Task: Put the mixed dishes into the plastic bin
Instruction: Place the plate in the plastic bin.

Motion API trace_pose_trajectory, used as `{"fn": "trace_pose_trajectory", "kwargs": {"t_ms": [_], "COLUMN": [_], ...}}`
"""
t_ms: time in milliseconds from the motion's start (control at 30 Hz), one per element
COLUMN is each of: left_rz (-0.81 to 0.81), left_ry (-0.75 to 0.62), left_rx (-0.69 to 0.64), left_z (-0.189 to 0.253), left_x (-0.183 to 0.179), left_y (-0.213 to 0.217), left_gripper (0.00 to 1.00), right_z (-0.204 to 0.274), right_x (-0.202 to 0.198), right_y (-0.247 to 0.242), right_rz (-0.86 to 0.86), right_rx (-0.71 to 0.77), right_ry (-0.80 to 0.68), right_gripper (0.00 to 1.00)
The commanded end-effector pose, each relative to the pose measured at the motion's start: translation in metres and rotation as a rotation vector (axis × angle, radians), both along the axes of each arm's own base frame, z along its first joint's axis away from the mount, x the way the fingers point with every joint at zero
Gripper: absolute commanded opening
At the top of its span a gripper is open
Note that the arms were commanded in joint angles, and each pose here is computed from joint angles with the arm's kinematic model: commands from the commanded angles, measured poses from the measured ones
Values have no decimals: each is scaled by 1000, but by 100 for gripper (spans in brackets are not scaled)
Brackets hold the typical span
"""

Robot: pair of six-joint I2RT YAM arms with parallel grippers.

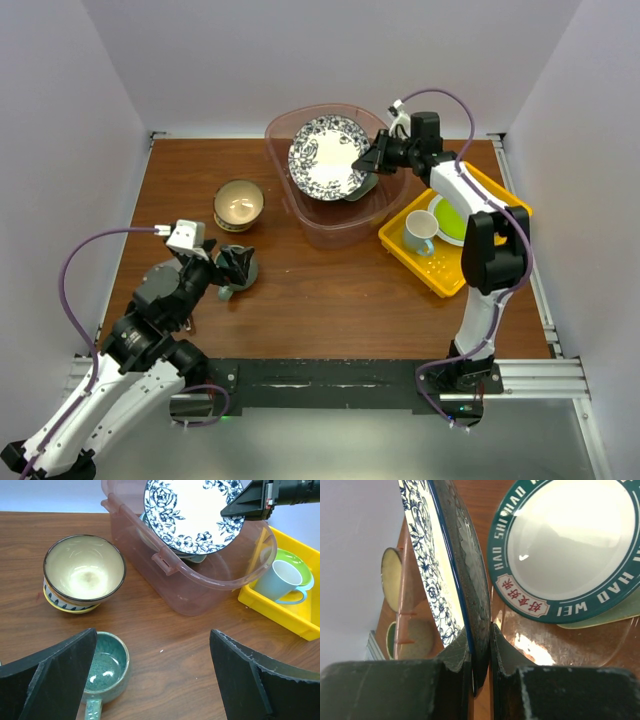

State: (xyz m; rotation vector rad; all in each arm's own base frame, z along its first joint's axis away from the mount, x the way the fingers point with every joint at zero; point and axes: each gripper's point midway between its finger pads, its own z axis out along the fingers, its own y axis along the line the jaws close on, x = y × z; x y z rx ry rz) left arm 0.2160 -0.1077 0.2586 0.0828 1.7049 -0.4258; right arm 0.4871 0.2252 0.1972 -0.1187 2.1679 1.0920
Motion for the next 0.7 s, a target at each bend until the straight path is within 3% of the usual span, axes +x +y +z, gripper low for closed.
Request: {"fn": "trace_pose_trajectory", "kwargs": {"t_ms": [0, 667], "left_rz": [10, 8], "left_ry": [-48, -46], "left_rx": [1, 5], "left_z": [9, 8], "left_x": [3, 3], "left_y": [2, 1], "left_gripper": [100, 100], "right_z": [78, 29], "right_x": [23, 53], "right_y": [8, 11], "right_rz": [-1, -56], "right_rx": [75, 4], "right_ry": [-226, -179], "right_gripper": [0, 0]}}
